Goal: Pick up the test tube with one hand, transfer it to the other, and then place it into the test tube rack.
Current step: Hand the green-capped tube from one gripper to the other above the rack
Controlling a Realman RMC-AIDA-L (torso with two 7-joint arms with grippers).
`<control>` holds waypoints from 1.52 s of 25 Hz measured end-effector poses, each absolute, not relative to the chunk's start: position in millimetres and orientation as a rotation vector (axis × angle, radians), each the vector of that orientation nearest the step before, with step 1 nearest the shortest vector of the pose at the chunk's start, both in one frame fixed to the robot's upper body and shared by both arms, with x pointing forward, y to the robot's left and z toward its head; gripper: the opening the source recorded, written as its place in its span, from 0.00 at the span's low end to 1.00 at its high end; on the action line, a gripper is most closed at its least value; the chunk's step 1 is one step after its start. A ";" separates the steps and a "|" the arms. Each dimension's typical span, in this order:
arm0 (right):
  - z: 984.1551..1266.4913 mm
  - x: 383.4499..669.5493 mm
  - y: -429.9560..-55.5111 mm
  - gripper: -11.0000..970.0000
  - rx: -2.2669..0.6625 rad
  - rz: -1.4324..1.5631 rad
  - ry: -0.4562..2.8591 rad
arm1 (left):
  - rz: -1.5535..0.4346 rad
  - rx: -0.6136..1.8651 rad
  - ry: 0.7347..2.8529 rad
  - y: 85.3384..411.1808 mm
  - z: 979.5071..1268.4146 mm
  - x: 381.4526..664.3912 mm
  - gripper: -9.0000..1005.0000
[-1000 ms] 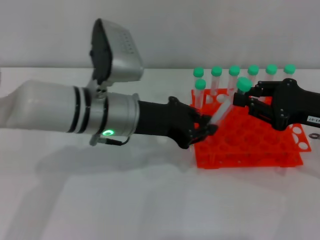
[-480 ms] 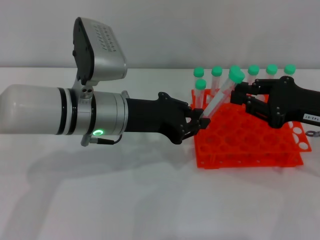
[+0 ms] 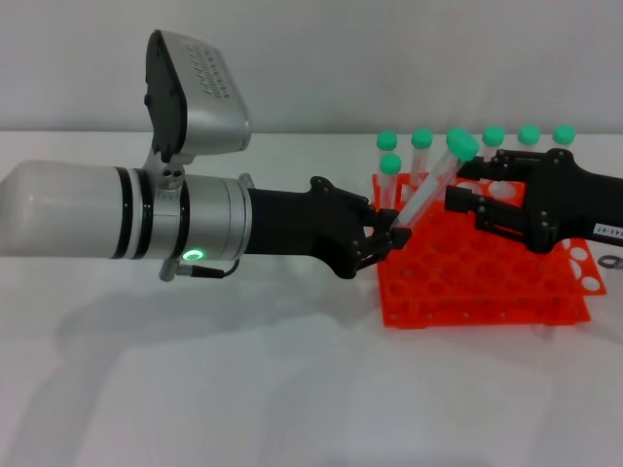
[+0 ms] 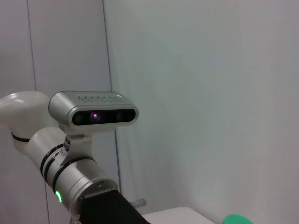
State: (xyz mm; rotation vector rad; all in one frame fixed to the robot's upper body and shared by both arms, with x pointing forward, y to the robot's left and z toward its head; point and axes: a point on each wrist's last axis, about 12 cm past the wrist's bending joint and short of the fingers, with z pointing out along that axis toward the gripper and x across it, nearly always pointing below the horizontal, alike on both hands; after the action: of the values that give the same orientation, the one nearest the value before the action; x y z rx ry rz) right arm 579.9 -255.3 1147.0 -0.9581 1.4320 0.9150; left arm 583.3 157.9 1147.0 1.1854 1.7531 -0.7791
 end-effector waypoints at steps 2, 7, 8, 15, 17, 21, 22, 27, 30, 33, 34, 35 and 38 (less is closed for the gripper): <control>1146.1 579.5 -254.2 0.36 -0.953 0.917 1.432 | -0.779 1.188 1.751 157.2 1147.6 583.6 0.20; 1145.2 580.9 -250.0 0.51 -0.956 0.925 1.436 | -0.779 1.204 1.740 153.2 1150.2 584.8 0.20; 1145.0 580.9 -248.9 0.55 -0.956 0.928 1.435 | -0.779 1.206 1.738 152.6 1150.5 585.1 0.20; 1144.4 580.6 -245.1 0.76 -0.955 0.937 1.431 | -0.781 1.214 1.738 150.6 1150.3 585.4 0.20; 1144.4 580.6 -244.2 0.82 -0.955 0.939 1.430 | -0.782 1.219 1.735 149.0 1150.8 585.5 0.20; 1144.0 580.8 -242.2 0.89 -0.953 0.945 1.429 | -0.785 1.233 1.731 146.1 1151.0 585.2 0.20; 1143.9 580.8 -242.0 0.91 -0.951 0.944 1.428 | -0.785 1.233 1.731 145.9 1151.1 585.2 0.20; 1142.9 580.0 -243.1 0.74 -0.944 0.942 1.430 | -0.786 1.235 1.731 145.5 1151.0 585.2 0.20; 1142.3 579.4 -243.0 0.62 -0.950 0.939 1.427 | -0.786 1.236 1.732 145.4 1150.7 585.1 0.20; 1142.1 578.7 -242.7 0.49 -0.957 0.940 1.423 | -0.786 1.236 1.732 145.5 1150.5 585.0 0.20; 1142.1 578.6 -242.7 0.45 -0.957 0.940 1.422 | -0.785 1.236 1.732 145.5 1150.5 585.0 0.20; 1142.0 578.5 -242.7 0.41 -0.958 0.940 1.422 | -0.785 1.237 1.733 145.6 1150.4 585.0 0.20; 1142.0 578.5 -242.8 0.28 -0.958 0.939 1.422 | -0.784 1.238 1.733 145.6 1150.3 585.0 0.20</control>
State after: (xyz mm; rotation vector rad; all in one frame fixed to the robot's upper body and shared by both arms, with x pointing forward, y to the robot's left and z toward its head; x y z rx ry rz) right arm 578.5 -242.8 1142.0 -0.9578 1.4225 0.9395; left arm 585.0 145.6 1150.3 1.2380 1.7333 -0.7837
